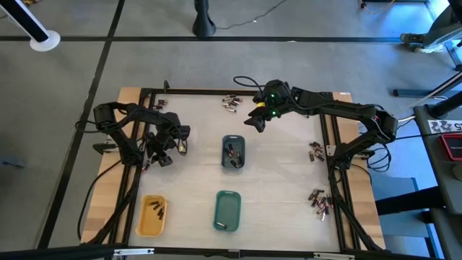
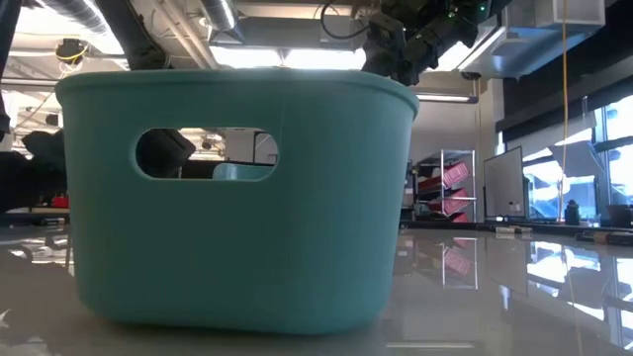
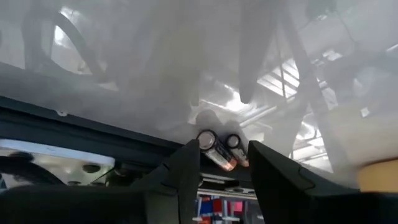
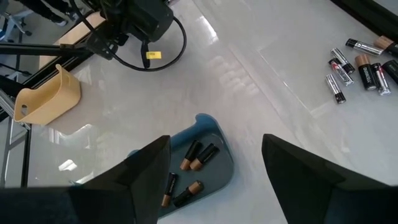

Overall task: Sort batteries
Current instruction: Put the large black battery into the blue bin

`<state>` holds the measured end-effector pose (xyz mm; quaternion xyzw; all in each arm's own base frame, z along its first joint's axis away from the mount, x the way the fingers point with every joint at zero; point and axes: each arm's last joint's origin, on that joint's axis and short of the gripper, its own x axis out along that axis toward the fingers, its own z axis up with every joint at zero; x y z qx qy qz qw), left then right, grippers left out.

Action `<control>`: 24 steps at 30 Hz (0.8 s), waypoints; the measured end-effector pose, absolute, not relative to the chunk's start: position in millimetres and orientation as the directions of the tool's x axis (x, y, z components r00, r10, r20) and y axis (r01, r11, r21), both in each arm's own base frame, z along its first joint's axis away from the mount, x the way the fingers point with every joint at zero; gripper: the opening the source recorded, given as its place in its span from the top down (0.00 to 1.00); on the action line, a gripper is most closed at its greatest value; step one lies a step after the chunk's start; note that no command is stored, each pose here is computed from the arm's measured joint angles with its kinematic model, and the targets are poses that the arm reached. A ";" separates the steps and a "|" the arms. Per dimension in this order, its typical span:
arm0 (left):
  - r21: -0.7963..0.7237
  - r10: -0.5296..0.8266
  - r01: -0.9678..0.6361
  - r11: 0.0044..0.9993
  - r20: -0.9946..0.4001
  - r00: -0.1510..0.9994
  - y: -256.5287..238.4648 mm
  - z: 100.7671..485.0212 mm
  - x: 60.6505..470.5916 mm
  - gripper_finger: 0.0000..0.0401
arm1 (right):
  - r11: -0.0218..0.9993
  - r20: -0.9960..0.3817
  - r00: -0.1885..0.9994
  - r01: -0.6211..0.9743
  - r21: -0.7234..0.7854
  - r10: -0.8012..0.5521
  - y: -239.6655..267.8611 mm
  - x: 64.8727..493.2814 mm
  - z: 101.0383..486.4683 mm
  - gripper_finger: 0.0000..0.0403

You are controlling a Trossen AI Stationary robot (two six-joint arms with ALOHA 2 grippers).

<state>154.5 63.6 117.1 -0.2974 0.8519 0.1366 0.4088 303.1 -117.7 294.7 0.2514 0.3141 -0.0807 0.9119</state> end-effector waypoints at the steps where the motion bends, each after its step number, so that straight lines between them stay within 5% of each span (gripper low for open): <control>1: -0.008 -0.395 -0.623 0.782 -0.779 -0.487 63.7 116.9 154.7 0.68 | 0.861 -0.613 0.790 0.305 0.408 0.011 -117.7 303.1 294.7 0.37; 24: 0.008 -0.444 -0.675 0.738 -0.748 -0.494 69.8 105.8 150.0 0.68 | 0.858 -0.613 0.790 0.298 0.417 0.024 -117.2 303.0 294.5 0.37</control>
